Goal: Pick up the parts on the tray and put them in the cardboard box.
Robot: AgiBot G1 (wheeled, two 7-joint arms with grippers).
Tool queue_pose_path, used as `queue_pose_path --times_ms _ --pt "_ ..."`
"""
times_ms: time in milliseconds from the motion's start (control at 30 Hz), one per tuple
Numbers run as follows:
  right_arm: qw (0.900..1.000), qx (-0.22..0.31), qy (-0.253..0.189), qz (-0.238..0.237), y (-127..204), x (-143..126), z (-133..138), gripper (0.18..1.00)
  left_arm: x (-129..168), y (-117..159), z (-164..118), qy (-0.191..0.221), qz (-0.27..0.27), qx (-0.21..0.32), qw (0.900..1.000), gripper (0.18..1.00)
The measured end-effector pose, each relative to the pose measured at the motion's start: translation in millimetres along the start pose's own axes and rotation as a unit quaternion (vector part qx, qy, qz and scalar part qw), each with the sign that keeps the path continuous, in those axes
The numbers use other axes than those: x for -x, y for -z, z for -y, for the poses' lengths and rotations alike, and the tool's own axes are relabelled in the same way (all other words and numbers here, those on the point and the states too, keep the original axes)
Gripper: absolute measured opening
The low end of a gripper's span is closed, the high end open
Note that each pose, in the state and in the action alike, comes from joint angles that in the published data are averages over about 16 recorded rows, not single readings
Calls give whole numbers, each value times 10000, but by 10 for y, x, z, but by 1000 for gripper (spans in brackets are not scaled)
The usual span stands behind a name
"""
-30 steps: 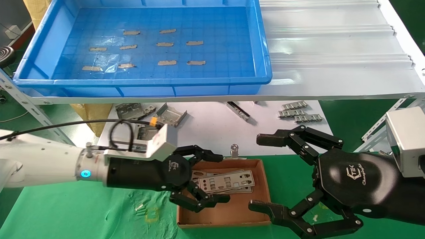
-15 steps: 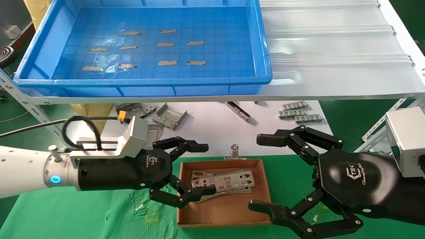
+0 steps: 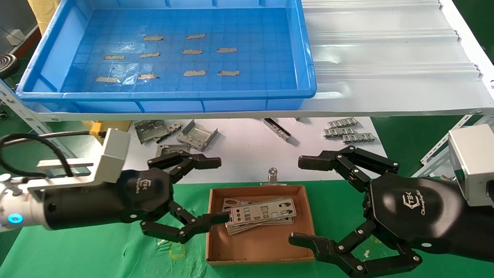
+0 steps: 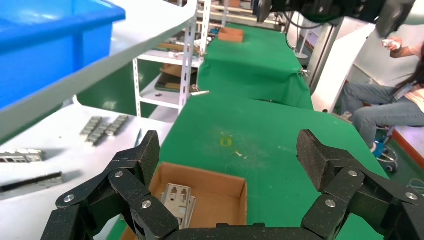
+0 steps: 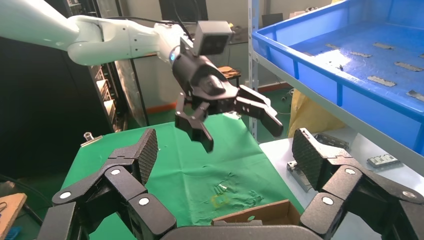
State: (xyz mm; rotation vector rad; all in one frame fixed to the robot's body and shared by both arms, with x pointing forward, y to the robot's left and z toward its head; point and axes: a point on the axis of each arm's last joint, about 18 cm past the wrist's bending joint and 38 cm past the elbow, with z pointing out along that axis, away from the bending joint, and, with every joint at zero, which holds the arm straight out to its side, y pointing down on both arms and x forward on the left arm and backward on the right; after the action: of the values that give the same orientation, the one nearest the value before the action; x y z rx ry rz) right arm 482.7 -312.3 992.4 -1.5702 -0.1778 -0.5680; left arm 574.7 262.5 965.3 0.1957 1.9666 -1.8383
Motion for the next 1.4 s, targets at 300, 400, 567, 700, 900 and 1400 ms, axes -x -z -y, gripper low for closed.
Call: queue_pose_path --times_ms 300,400,567,700,900,1400 --pt "10000 0 0 0 0 0 0 1000 -184 229 179 -117 58 -101 9999 1001" --pt "10000 0 0 0 0 0 0 1000 -255 299 243 -160 64 -117 9998 1001" --pt "10000 0 0 0 0 0 0 1000 -384 406 352 -234 59 -123 9996 1001" --pt "10000 0 0 0 0 0 0 1000 -495 481 440 -295 41 -110 9995 1001" --pt "10000 0 0 -1 0 0 0 1000 -649 560 553 -380 -7 -71 9993 1001" --pt "10000 -1 -1 -3 1 -1 0 1000 -746 602 623 -432 -40 -45 9991 1001"
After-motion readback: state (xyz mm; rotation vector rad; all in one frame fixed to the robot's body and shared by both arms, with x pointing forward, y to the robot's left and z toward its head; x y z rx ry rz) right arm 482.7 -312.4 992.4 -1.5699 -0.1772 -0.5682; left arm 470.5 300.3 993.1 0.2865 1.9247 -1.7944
